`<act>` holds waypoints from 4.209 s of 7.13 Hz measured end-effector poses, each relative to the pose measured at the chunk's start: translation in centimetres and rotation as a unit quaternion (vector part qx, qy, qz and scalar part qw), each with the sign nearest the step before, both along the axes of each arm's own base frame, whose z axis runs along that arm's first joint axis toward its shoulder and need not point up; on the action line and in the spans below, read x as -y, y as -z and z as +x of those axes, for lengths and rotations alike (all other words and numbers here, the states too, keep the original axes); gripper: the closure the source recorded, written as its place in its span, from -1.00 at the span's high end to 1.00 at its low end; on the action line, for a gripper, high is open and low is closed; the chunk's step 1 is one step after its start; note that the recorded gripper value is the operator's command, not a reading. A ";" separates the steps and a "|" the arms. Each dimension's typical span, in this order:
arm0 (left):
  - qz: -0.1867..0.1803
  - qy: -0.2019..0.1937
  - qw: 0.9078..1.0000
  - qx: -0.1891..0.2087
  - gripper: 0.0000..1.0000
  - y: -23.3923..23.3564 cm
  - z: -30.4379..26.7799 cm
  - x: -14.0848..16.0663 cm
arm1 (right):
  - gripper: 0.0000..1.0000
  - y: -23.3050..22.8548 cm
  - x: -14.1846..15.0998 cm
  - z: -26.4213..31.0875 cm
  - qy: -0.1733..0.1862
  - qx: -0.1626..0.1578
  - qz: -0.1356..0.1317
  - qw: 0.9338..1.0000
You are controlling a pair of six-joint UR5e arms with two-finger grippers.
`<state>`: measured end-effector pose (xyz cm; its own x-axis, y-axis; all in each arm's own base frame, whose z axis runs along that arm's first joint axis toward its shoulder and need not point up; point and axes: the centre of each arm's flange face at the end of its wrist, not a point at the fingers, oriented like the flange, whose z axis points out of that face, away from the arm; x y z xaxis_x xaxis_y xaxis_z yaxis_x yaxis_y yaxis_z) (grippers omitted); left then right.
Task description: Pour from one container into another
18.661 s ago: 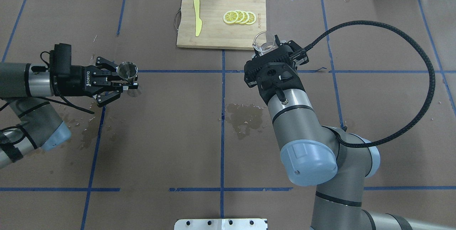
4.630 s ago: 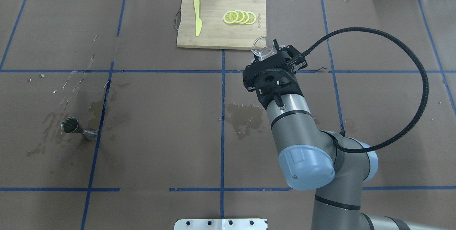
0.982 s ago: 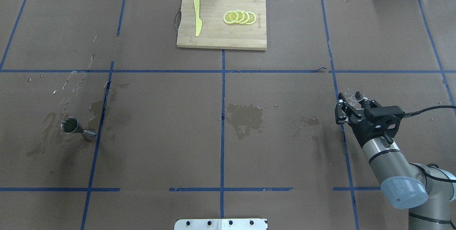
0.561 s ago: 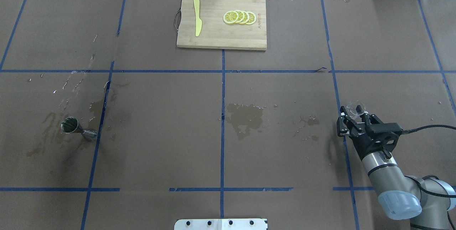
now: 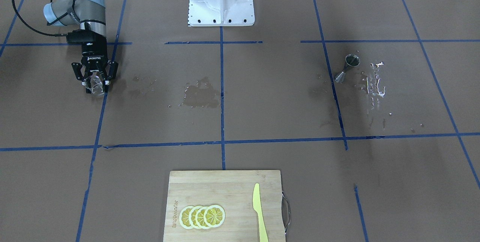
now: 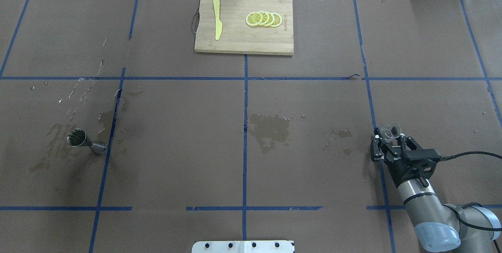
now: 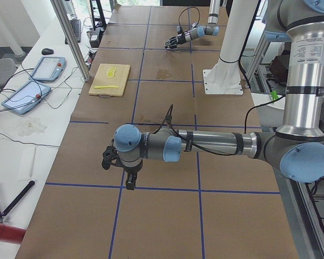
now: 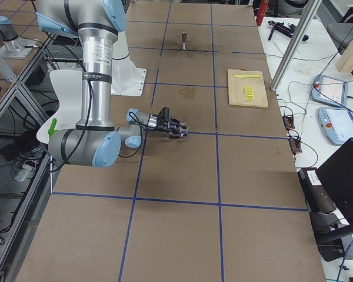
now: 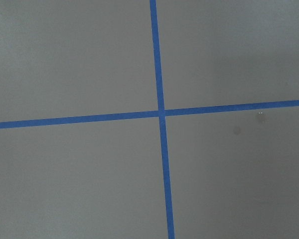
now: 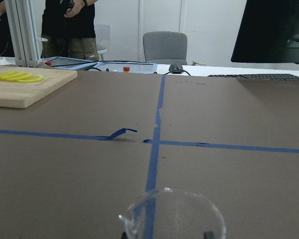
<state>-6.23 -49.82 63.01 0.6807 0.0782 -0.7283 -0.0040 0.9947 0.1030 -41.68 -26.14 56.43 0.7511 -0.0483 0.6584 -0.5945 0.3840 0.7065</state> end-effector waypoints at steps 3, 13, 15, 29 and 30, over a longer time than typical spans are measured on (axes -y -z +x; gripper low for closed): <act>0.000 0.000 1.000 0.000 1.00 0.0 0.0 0.0 | 1.00 -0.3 -0.2 -0.5 0.003 -0.002 0.000 1.000; 0.005 0.000 1.000 0.000 1.00 0.6 0.0 0.2 | 1.00 7.5 0.5 3.4 0.001 0.014 0.039 0.999; 0.006 0.000 1.000 -0.001 1.00 0.7 0.0 0.2 | 1.00 9.7 2.9 5.6 0.007 0.007 0.037 0.999; 0.003 -0.001 1.000 0.000 1.00 0.3 0.1 0.0 | 1.00 -5.5 15.6 47.9 0.332 0.003 -0.415 0.847; 0.000 -0.002 1.000 0.000 1.00 0.1 0.2 -0.1 | 1.00 -6.4 14.9 48.0 0.331 0.007 -0.424 0.843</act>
<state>-6.07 -49.75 62.90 0.6798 0.0817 -0.7288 -0.0082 0.9946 0.1039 6.35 -41.04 62.80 0.7367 0.0392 0.6751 -0.0584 0.9983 0.0056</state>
